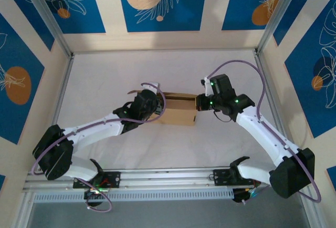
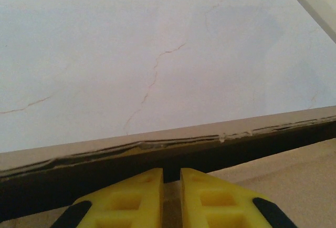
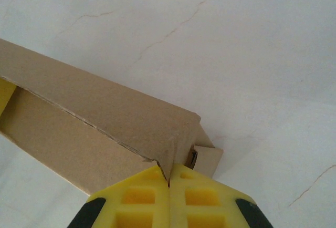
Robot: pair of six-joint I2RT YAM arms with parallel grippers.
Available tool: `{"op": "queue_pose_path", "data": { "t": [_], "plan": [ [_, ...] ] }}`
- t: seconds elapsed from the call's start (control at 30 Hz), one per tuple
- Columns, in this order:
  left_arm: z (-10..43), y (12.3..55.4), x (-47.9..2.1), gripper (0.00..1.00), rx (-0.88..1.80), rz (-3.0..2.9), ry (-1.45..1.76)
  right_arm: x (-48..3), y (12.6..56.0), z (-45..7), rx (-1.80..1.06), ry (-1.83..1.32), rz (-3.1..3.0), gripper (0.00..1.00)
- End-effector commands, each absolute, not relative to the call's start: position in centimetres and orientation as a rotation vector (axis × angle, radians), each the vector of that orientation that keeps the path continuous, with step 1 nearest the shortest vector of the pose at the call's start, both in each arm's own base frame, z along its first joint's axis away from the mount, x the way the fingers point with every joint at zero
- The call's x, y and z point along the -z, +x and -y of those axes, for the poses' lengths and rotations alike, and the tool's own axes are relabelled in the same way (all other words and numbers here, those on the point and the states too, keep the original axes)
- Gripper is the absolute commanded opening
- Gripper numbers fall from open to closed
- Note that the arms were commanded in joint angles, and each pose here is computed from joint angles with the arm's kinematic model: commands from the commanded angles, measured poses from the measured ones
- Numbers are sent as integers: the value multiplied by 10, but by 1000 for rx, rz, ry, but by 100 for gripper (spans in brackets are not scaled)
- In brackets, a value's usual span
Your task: Fold the paper box
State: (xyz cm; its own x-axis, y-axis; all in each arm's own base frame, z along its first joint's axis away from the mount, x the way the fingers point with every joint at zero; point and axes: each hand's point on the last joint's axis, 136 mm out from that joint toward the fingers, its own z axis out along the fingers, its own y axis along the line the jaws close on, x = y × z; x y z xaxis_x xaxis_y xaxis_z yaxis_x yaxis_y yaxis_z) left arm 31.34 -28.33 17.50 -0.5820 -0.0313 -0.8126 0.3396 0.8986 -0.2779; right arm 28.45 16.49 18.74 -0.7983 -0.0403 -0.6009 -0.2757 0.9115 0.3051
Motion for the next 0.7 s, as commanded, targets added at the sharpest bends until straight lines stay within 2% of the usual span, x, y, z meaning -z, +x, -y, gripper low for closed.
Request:
{"op": "queue_pose_path", "data": {
  "t": [0.0, 0.23, 0.47, 0.67],
  "plan": [
    [268, 298, -128, 17, 403, -2288, 259, -152, 259, -154, -403, -193, -2576, 0],
    [270, 300, -138, 18, 409, -2268, 266, -154, 258, -145, -345, -131, -2435, 0],
    [259, 292, -178, 28, 412, -2219, 296, -151, 265, -137, -267, -116, -2381, 0],
    [248, 280, -204, 31, 432, -2201, 306, -152, 266, -143, -258, -140, -2355, 0]
  ]
}}
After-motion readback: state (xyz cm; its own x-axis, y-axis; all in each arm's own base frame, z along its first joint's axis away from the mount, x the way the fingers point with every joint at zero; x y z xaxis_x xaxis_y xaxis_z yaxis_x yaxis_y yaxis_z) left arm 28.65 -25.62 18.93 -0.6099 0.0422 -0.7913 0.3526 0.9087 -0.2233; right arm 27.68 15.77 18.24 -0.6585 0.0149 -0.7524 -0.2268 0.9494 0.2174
